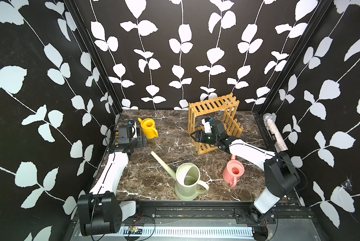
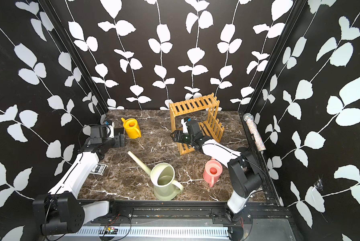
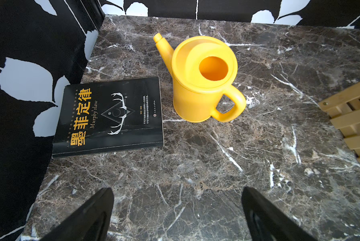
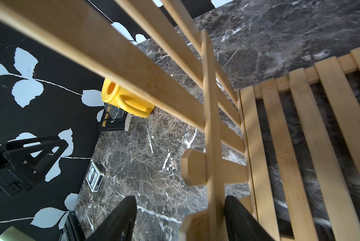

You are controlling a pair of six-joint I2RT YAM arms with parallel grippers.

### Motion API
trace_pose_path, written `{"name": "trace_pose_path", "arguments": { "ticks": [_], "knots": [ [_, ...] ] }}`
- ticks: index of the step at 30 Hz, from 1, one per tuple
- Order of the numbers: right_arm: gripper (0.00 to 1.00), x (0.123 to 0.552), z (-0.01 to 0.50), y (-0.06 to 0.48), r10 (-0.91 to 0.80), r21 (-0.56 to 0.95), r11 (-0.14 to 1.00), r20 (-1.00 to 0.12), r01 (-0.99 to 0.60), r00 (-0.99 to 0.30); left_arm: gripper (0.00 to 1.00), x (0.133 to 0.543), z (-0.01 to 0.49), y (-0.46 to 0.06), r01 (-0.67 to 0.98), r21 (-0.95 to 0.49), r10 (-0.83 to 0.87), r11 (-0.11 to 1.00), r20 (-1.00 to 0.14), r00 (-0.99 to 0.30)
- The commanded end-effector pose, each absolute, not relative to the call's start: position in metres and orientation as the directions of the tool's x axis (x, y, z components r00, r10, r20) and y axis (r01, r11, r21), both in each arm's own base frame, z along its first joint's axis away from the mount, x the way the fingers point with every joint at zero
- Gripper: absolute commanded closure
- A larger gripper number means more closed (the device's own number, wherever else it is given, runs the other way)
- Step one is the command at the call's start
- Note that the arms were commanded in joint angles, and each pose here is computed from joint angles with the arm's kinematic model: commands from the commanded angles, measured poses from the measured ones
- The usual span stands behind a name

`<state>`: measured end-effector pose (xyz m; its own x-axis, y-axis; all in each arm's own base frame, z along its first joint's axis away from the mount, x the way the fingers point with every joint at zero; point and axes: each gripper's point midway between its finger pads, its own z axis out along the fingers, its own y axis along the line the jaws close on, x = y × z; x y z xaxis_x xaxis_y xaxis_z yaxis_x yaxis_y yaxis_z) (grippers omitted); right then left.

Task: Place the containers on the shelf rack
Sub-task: Adjust the shelf at the center of the board.

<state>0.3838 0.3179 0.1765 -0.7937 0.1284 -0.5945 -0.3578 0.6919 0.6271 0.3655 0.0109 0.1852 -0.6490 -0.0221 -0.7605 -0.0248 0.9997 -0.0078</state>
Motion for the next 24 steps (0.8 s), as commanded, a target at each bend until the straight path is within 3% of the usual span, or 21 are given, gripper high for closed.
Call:
{"name": "trace_pose_path", "arguments": {
  "ticks": [1,12,24],
  "knots": [
    [0.32,0.395,0.196,0.332,0.160,0.624,0.682,-0.635,-0.381,-0.756,0.02,0.367,0.190,0.015,-0.038,-0.003,-0.027,0.999,-0.767,-0.641],
    [0.32,0.394,0.205,0.313,0.093,0.503,0.780,-0.681,-0.372,-0.726,0.02,0.367,0.191,0.015,-0.035,-0.006,-0.027,0.999,-0.770,-0.638],
    [0.31,0.381,0.238,0.182,-0.028,0.220,0.933,-0.743,-0.284,-0.669,0.02,0.366,0.190,0.014,-0.034,-0.007,-0.027,0.999,-0.770,-0.637]
  ]
}}
